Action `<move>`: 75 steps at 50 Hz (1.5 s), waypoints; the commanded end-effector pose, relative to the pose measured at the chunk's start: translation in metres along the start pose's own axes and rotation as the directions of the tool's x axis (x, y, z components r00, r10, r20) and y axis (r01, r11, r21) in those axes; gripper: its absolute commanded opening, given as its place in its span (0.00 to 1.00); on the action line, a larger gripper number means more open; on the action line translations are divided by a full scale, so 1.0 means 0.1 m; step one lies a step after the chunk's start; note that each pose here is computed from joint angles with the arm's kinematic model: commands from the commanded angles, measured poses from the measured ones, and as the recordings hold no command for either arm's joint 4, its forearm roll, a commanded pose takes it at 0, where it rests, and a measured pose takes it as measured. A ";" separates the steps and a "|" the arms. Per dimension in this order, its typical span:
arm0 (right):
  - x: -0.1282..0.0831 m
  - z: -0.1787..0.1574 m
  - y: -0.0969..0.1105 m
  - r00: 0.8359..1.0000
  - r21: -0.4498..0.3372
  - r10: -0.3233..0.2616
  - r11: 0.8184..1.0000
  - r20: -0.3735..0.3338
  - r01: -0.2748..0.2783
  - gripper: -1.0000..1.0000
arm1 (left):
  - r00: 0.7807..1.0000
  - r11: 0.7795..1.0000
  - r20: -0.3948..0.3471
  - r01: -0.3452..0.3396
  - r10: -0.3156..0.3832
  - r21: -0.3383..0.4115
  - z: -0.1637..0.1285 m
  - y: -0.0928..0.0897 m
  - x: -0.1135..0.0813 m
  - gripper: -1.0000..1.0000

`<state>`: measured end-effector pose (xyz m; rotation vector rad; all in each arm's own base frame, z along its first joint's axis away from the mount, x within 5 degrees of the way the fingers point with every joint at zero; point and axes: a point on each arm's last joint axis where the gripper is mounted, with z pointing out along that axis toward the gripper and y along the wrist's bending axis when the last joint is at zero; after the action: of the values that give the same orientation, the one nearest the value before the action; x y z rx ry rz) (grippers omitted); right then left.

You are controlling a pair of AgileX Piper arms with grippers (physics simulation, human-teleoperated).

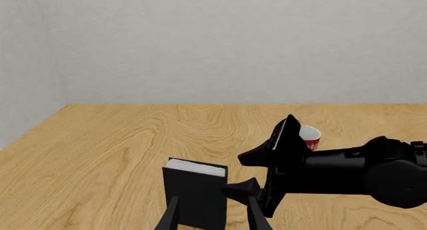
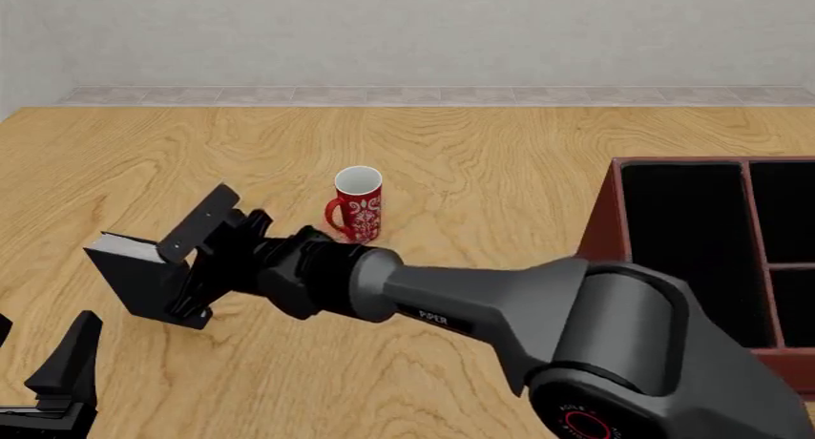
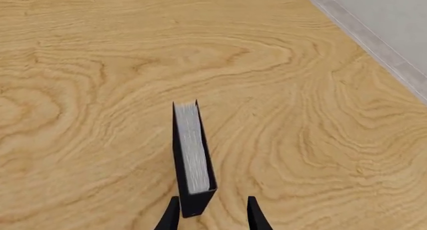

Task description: Pick up the book and place it in the left compartment of the caddy.

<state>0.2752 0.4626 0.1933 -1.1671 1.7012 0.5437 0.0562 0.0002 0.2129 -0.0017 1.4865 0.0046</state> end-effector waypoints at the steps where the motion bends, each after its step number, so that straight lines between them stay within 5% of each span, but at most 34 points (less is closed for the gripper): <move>1: 0.04 0.08 0.04 1.000 -0.007 0.002 1.000 -0.010 -0.002 1.00 | 1.000 1.000 0.003 -0.001 0.001 0.004 0.00 0.00 0.00 1.00; 51: 0.08 0.25 0.22 0.998 -0.044 -0.015 0.999 -0.064 0.012 1.00 | 1.000 1.000 0.002 -0.001 0.001 0.004 0.00 0.00 0.00 1.00; 72: 0.15 0.31 0.27 0.994 -0.058 -0.064 0.997 -0.085 0.060 1.00 | 1.000 1.000 0.003 -0.001 0.001 0.004 0.00 0.00 0.00 1.00; 73: 0.15 0.31 0.27 0.994 -0.057 -0.066 0.996 -0.083 0.061 0.00 | 1.000 1.000 0.003 -0.001 0.000 0.004 0.00 0.00 0.00 1.00; 75: 0.15 0.30 0.28 0.995 -0.059 -0.066 0.996 -0.080 0.062 0.00 | 1.000 1.000 0.003 -0.001 0.001 0.004 0.00 0.00 0.00 1.00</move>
<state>0.2655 0.4901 0.1690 -1.2794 1.7191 0.5160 0.0562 0.0002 0.2129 -0.0018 1.4865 0.0046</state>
